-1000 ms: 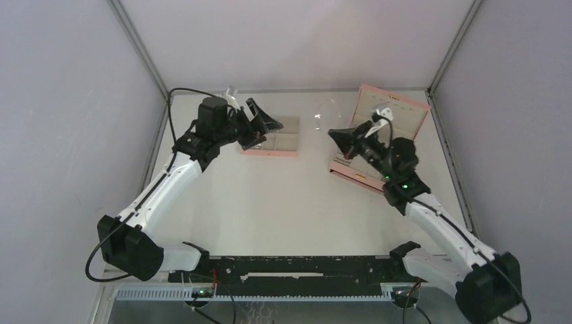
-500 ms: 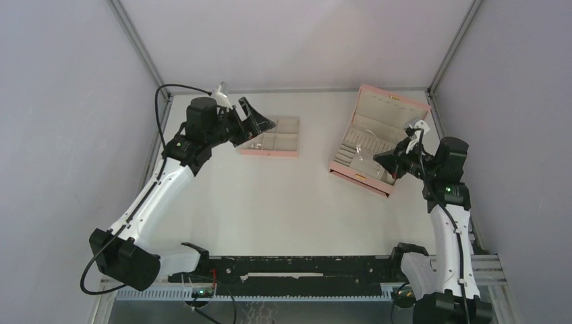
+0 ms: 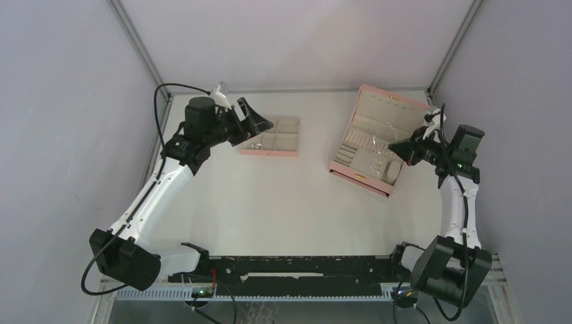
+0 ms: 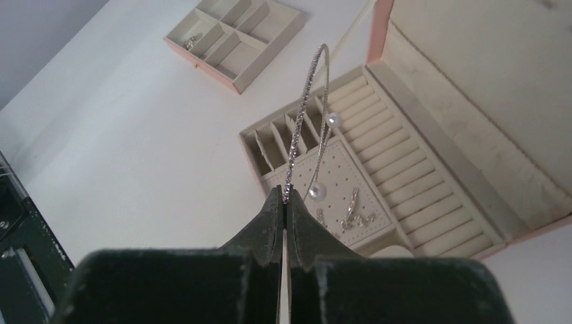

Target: Organize the mixed jewelry

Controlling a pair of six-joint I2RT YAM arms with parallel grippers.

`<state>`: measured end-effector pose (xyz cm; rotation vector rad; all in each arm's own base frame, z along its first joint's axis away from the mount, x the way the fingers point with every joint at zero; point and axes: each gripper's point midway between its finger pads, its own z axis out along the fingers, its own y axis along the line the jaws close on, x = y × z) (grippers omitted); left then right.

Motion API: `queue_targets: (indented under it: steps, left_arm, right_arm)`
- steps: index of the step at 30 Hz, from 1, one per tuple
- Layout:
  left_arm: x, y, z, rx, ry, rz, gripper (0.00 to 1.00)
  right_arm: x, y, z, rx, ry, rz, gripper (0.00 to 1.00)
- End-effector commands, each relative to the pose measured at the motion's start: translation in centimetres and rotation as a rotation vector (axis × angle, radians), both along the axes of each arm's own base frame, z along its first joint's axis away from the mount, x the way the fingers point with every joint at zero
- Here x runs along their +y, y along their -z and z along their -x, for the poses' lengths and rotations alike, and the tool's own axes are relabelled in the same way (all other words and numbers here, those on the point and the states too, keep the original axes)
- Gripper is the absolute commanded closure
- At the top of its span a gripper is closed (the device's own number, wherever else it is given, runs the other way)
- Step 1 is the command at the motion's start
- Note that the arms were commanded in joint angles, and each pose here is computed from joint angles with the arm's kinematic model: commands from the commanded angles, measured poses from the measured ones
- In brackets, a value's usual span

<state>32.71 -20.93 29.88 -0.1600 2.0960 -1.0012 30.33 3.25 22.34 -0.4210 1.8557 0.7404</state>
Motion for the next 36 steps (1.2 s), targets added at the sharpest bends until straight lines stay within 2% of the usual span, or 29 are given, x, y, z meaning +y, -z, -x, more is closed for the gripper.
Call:
queue_targets:
  steps: [1,21,36]
  left_arm:
    - [-0.1,-1.2,-0.3,-0.044,0.028,0.004,0.12]
    - [0.1,-0.1,-1.3,-0.016,0.002,-0.006,0.12]
    - [0.5,0.0,-1.7,-0.01,-0.009,-0.012,0.12]
  right_arm:
    - [-0.5,-3.3,-1.9,-0.116,-0.021,0.011,1.0]
    - [-2.3,-3.2,-9.2,-0.073,0.151,-0.01,1.0]
    - [-3.0,-1.1,-10.8,0.003,0.192,-0.011,1.0]
